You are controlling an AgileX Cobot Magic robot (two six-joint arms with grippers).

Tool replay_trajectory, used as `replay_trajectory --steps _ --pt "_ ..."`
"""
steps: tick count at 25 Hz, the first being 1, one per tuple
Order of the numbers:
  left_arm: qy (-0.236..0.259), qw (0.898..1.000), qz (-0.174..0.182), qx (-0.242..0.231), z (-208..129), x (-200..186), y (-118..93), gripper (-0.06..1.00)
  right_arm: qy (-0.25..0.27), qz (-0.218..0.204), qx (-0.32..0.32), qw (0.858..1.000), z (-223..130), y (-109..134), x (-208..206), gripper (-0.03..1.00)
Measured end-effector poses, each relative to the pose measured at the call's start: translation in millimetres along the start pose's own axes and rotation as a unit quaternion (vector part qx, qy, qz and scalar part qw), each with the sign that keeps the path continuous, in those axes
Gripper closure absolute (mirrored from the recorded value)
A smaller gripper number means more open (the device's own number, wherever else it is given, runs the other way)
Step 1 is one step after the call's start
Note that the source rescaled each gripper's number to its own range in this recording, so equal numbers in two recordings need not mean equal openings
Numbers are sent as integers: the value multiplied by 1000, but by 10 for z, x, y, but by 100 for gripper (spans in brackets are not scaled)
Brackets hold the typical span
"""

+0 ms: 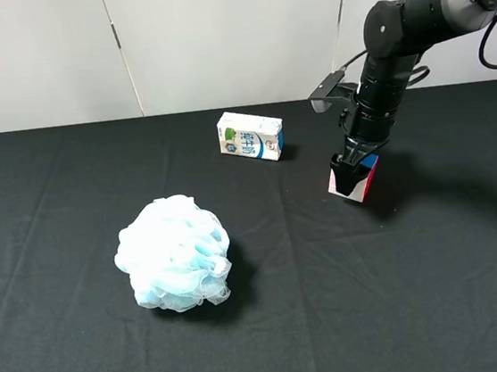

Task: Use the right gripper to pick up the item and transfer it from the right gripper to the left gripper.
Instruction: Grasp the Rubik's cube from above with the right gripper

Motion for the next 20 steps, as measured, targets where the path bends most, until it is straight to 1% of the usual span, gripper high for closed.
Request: replay_trajectory --steps 7,14,15,17,18,19,20 --pt "0 1000 0 0 0 0 1 -1 -1 6 0 1000 6 13 21 -3" --pt "0 1000 0 0 0 0 1 -1 18 20 3 1000 -40 34 177 -2" --pt "0 1000 0 0 0 0 1 -1 18 20 3 1000 -40 34 177 3" --pt "0 1000 0 0 0 0 1 -1 19 20 2 1000 -41 35 177 33" --pt "0 1000 0 0 0 0 1 -1 19 21 0 1000 -40 36 177 79" --pt "0 1000 0 0 0 0 1 -1 19 21 -1 1000 -40 36 177 97" --pt "0 1000 0 0 0 0 1 -1 19 21 -2 1000 -40 36 177 94"
Point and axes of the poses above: a point on each arm's last joint axis where the gripper is mounted, x pointing out along that axis toward the gripper, y along the wrist's bending axis when the last joint is at zero, z = x × y, the point moved 4 cm from there along x, pointing out along that axis toward the gripper, and after that the axes turned 4 degrees about x, right-handed, at the moved point
